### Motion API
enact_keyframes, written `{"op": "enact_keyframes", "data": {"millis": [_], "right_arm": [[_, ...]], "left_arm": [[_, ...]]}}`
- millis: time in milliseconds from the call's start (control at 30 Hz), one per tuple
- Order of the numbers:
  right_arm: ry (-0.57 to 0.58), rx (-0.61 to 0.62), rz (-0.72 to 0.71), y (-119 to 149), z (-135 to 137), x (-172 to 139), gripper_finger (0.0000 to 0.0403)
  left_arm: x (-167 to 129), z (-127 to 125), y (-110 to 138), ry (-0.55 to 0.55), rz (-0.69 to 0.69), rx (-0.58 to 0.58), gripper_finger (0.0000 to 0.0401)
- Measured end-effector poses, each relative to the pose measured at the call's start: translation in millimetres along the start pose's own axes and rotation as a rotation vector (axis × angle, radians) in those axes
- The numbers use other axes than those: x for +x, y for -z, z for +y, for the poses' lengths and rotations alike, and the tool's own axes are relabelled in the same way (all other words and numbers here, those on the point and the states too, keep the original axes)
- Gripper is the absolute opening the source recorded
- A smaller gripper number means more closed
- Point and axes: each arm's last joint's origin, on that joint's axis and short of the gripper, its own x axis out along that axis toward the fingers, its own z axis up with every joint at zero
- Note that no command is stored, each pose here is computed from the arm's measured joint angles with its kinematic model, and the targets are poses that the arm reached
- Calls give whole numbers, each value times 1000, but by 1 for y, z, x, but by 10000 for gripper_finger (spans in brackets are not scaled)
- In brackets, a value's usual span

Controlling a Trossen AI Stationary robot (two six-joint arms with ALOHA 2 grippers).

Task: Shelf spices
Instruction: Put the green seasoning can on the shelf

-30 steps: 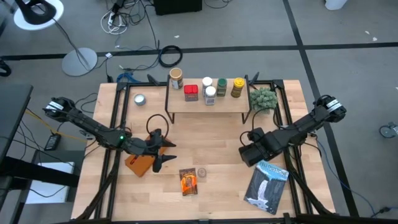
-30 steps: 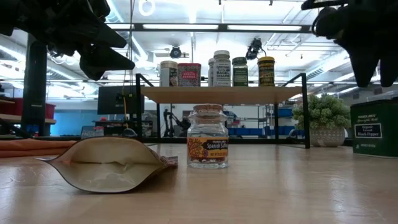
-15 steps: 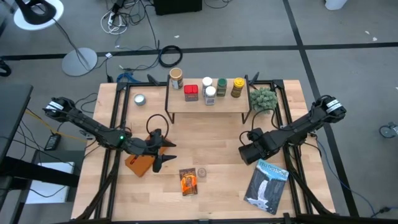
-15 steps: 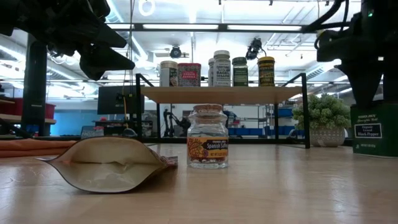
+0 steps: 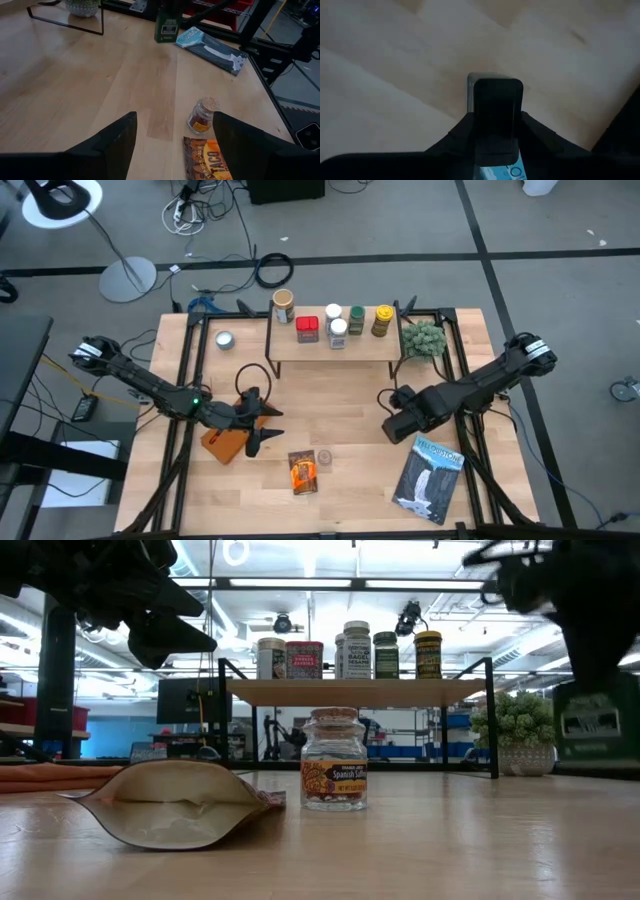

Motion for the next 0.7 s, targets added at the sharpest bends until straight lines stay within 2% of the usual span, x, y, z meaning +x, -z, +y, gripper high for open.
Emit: {"op": "enact_keyframes", "data": {"millis": [200,400,700], "right_arm": [[-81,-166,-42,-22,6,-41,110],[-163,-302,-189,-60,6,-78,110],[-242,-537,-413,-121,-1,-100,110]], "left_arm": [[0,0,0,0,0,0,266],[0,0,0,0,0,0,266],[0,0,0,0,-1,24,266]]}}
